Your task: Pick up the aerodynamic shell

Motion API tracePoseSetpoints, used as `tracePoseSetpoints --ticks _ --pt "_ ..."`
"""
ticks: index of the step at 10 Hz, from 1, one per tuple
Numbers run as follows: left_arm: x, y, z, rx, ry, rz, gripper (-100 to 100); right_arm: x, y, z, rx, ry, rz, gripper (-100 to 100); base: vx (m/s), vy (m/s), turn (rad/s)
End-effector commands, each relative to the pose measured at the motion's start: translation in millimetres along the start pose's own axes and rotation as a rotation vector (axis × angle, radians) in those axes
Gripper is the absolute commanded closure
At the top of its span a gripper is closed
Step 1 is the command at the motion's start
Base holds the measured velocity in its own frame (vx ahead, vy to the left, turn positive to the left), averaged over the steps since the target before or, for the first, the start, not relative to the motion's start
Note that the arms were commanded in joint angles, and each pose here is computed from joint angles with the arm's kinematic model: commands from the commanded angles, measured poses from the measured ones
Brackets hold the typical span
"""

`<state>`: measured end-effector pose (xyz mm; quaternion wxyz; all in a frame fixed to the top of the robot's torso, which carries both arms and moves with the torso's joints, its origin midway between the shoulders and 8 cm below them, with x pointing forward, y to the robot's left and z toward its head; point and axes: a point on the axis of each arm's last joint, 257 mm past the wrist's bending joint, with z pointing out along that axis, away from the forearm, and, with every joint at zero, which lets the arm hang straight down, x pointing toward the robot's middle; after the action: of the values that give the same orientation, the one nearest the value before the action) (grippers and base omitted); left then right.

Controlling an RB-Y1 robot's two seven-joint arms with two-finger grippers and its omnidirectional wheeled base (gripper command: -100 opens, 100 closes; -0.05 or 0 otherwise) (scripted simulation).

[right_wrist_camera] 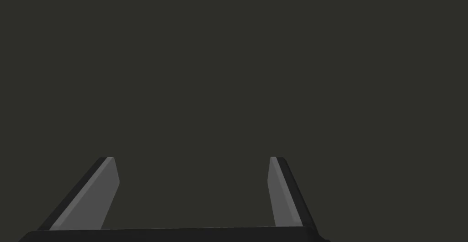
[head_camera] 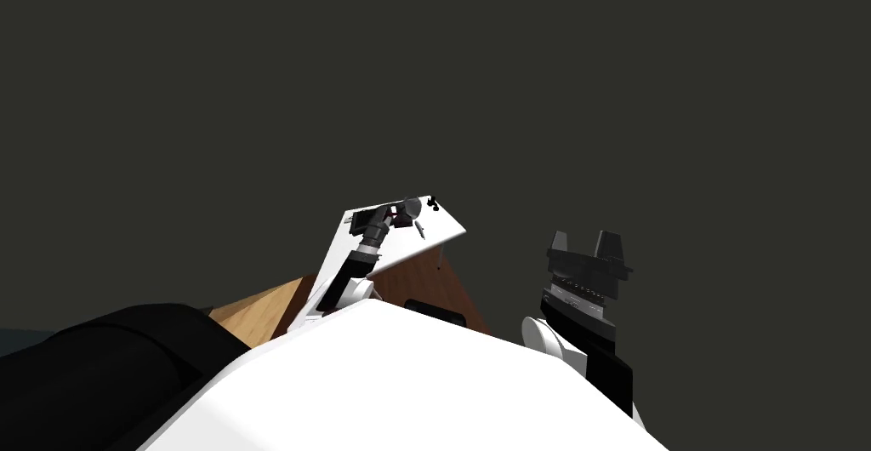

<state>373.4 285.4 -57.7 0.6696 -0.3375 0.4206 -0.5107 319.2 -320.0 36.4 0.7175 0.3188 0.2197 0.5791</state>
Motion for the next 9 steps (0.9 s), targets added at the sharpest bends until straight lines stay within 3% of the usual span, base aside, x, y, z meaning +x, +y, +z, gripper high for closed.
tracePoseSetpoints --ticks 1,9 --pt "-1.5 5 -0.6 -0.025 0.000 0.003 -100 0 0 0.0 0.000 0.000 0.000 0 -0.022 -0.024 -0.074" --pt "-22.9 55 -13.0 -0.243 -0.023 0.022 -100 0 0 0.0 0.000 0.000 0.000 0 -0.015 -0.029 -0.151"
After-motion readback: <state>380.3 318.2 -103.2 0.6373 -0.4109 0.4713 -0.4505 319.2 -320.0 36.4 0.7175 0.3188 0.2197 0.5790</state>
